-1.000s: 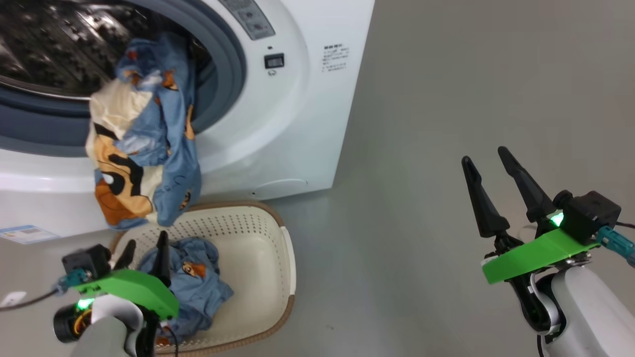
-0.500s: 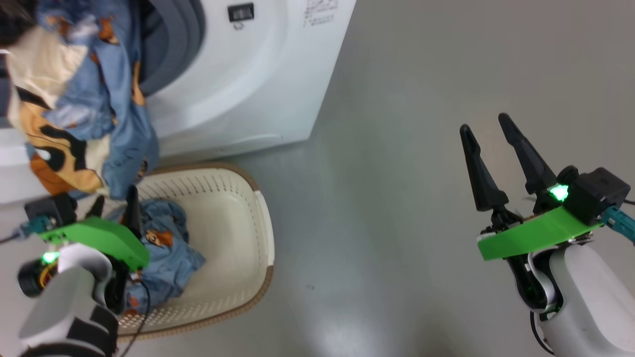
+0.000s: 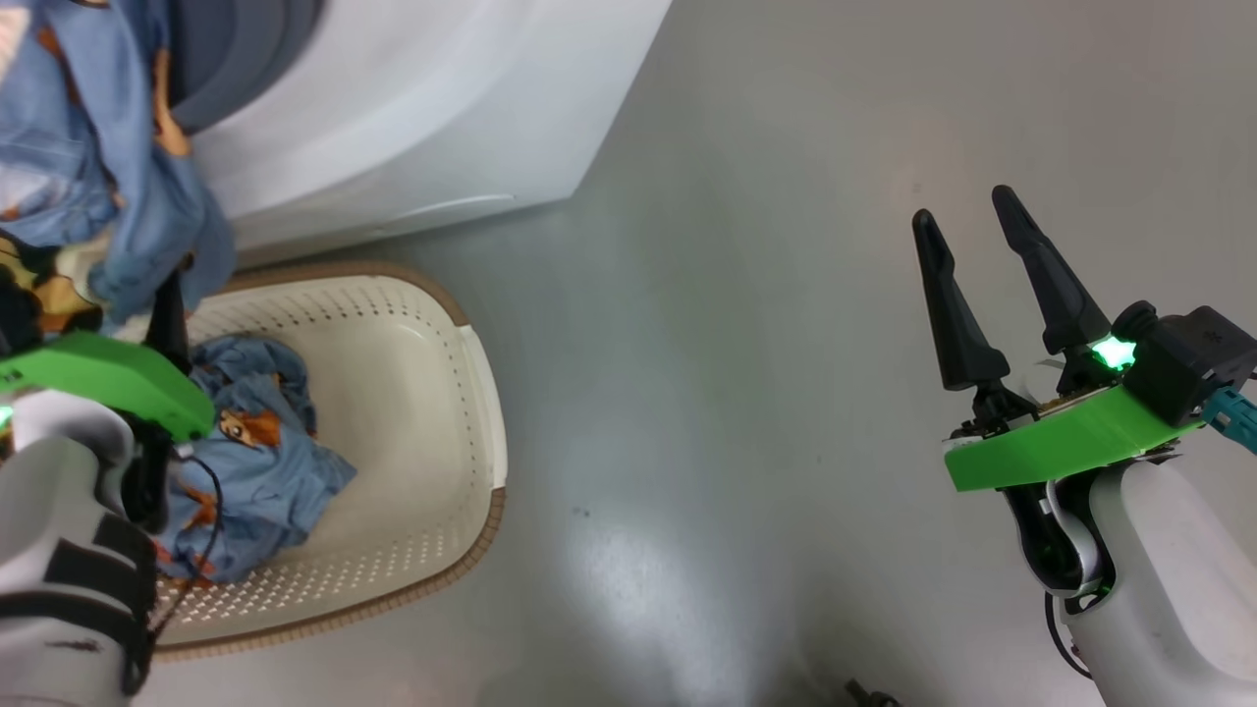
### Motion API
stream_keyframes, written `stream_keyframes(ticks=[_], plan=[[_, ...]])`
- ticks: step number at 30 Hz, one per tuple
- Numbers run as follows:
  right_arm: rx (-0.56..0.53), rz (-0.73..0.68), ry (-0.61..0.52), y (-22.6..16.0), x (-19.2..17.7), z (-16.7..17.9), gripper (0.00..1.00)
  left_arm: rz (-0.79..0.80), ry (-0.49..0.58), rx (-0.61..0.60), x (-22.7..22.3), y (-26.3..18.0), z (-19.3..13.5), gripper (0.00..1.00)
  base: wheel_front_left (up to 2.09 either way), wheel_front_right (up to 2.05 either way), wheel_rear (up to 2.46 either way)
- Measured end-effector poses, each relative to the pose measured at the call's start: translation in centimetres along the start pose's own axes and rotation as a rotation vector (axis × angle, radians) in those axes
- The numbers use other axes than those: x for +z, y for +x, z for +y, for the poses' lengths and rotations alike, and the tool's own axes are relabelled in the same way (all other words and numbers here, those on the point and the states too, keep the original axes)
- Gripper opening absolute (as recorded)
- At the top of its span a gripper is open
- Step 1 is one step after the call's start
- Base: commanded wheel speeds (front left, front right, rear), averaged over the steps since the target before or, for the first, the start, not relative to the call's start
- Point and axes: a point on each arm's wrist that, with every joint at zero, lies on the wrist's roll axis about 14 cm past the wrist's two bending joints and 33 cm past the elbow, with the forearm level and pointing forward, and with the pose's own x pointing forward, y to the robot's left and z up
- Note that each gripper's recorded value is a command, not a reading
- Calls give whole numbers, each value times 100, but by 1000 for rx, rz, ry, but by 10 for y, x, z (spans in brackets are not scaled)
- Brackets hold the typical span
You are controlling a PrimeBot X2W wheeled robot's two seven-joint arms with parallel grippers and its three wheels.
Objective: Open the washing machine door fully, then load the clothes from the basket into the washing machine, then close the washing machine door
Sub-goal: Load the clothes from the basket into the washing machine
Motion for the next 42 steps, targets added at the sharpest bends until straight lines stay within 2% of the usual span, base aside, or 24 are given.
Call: stream_keyframes(ticks=[10,11,12,13,14,24,33,42], plan=[[-11,15,-2,4,-8,-3,100,-29,22,26,5,14,9,100,0,0,0],[-10,15,-2,4,-8,-3,100,-33,26,24,6,13,9,90,0,0,0],[-9,14,-1,4,-8,-2,100,-37,31,22,7,13,9,42,0,0,0],[-8,13,1,4,-8,-2,100,-41,31,21,7,12,8,31,0,0,0],[-5,11,1,5,-7,-1,100,-45,28,19,8,11,8,0,0,0,0],[31,-10,12,6,2,14,100,-128,17,-12,36,-6,-4,0,0,0,0],[71,-45,25,3,18,31,100,-244,27,-56,60,-42,-10,0,0,0,0],[99,-83,44,-1,35,44,100,-476,32,-179,130,-81,-46,0,0,0,0]])
